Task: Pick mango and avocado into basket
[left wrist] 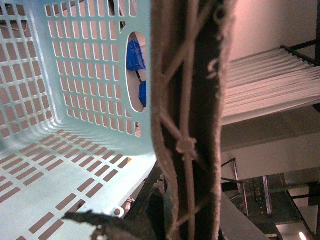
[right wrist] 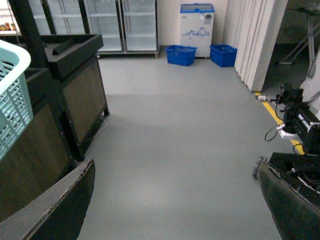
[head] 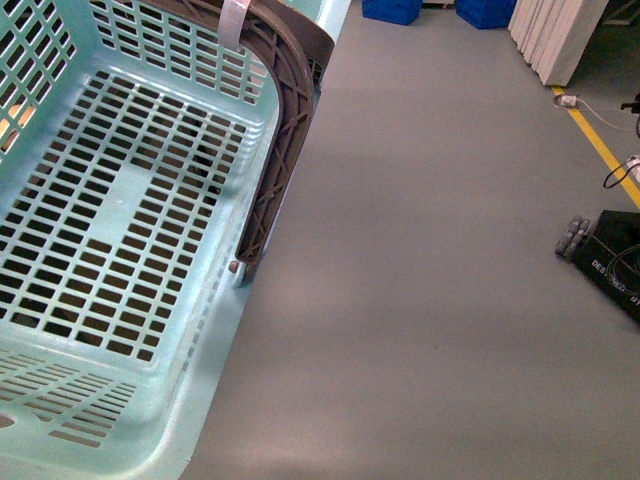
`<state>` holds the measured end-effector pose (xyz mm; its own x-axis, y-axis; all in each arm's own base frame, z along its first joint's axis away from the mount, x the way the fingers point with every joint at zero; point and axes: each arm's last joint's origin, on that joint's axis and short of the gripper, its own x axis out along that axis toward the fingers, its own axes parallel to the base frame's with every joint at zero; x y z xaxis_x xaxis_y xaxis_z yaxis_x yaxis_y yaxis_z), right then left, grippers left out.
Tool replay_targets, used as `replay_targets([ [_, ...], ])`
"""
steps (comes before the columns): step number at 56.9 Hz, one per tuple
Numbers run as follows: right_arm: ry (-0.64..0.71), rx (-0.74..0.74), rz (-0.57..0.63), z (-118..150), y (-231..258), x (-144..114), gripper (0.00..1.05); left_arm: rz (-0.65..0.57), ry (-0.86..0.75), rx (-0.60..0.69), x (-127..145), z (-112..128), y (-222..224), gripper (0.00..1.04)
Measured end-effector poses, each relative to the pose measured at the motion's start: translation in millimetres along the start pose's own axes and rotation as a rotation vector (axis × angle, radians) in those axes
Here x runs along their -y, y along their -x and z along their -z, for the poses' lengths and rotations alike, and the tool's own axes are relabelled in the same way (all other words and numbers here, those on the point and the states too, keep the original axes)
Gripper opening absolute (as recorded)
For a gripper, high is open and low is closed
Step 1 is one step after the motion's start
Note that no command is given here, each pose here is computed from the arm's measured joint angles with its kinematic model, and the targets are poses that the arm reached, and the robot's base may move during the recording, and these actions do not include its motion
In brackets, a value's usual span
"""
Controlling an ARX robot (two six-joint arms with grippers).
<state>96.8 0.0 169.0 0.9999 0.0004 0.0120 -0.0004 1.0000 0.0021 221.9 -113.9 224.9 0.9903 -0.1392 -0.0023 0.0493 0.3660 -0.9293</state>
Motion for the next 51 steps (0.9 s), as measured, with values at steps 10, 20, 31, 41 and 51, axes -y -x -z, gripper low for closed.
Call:
replay_targets([
  [10,-0.001,0.000,0.001,0.0,0.0,0.0,0.96,0.000,0.000,0.000,0.0,0.0,0.0,0.08],
  [20,0.000,0.000,0.001,0.0,0.0,0.0,0.96,0.000,-0.001,0.000,0.1,-0.1,0.0,0.08],
  [31,0.000,0.000,0.001,0.0,0.0,0.0,0.96,0.000,0.000,0.000,0.0,0.0,0.0,0.08],
  [41,0.000,0.000,0.005,0.0,0.0,0.2,0.96,0.009,0.002,-0.022,0.9,2.3,0.7,0.08],
  [51,0.000,0.000,0.003,0.0,0.0,0.1,0.96,0.007,0.004,-0.019,0.9,2.2,0.7,0.08],
])
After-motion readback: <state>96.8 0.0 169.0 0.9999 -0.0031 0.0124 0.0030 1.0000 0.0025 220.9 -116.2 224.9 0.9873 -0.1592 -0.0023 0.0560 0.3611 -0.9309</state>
